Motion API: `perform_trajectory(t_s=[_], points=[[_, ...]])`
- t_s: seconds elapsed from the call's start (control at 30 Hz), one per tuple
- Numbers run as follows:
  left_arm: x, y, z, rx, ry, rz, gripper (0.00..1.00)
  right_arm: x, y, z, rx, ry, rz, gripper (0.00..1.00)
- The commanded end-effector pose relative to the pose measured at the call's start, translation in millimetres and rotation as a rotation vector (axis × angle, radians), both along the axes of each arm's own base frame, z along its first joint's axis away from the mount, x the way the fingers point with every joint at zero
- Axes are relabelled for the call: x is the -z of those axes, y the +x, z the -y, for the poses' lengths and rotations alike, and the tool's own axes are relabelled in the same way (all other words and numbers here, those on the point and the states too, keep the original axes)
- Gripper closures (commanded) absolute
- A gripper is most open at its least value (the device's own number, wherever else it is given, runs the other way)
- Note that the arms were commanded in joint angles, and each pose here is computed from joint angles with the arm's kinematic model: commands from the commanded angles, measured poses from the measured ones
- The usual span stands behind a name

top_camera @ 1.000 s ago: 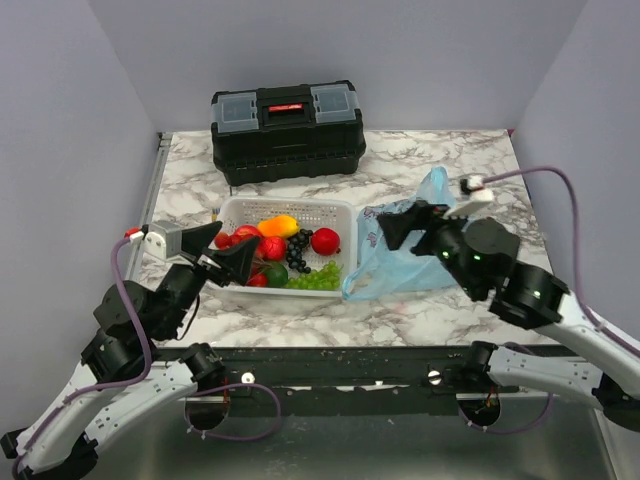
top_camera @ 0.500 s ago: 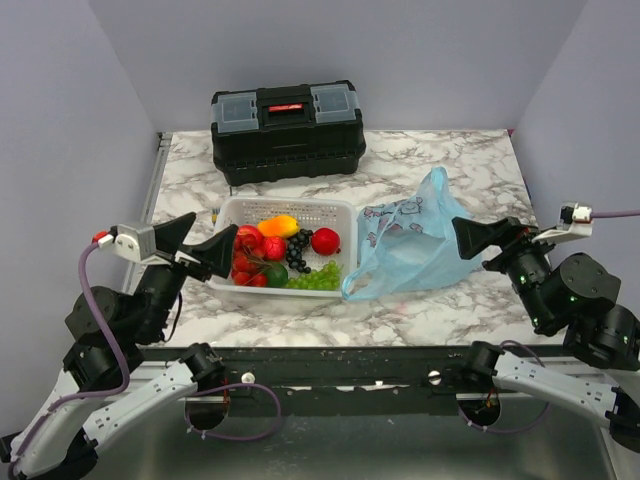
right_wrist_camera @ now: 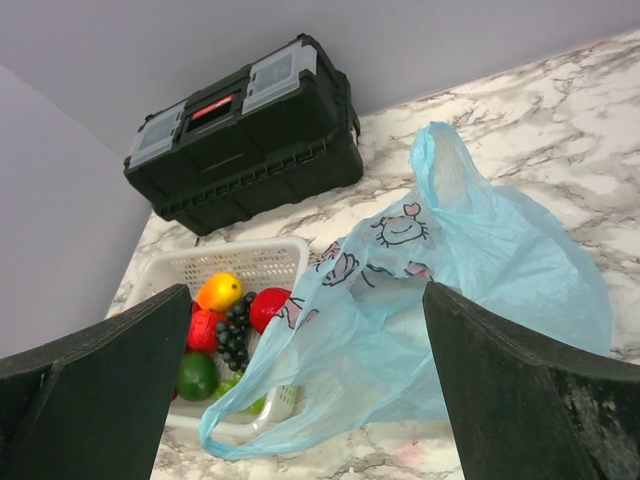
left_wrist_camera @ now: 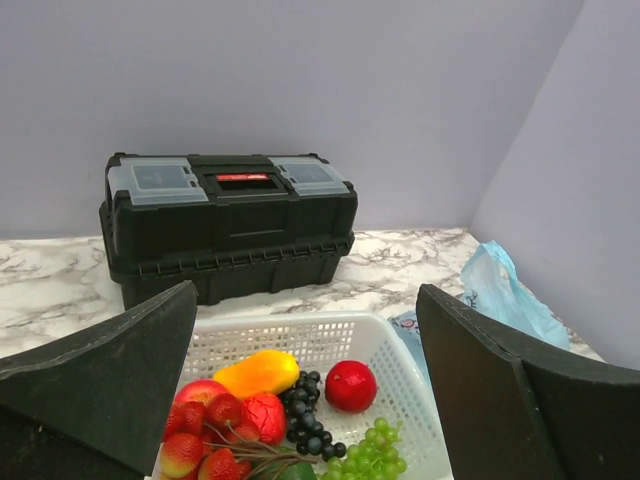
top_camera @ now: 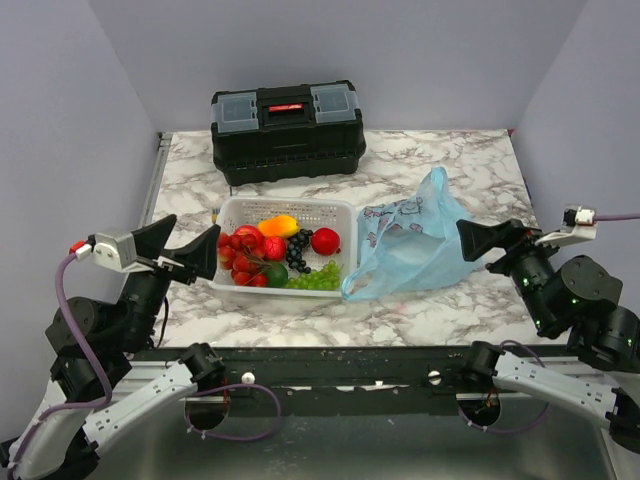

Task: Take the fake fruits out of the plastic bag
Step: Reset both arms

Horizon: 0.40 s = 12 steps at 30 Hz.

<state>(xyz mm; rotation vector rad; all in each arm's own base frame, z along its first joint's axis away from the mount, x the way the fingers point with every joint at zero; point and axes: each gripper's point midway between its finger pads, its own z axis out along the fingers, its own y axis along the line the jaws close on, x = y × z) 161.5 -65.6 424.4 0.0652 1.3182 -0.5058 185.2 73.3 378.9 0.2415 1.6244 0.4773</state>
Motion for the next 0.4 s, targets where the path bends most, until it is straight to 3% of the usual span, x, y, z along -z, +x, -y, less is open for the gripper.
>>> perform_trajectory(t_s=[0.0, 0.37], points=[[1.0, -0.4, -12.0, -0.048, 0.019, 0.001, 0.1, -5.8, -2.9, 12.1, 0.033, 0.033, 0.016, 0.0], [3.1, 1.0, -6.7, -0.033, 0.019, -0.005, 0.1, -0.4, -4.3, 17.2, 0.046, 0.029, 0.01, 0.0]])
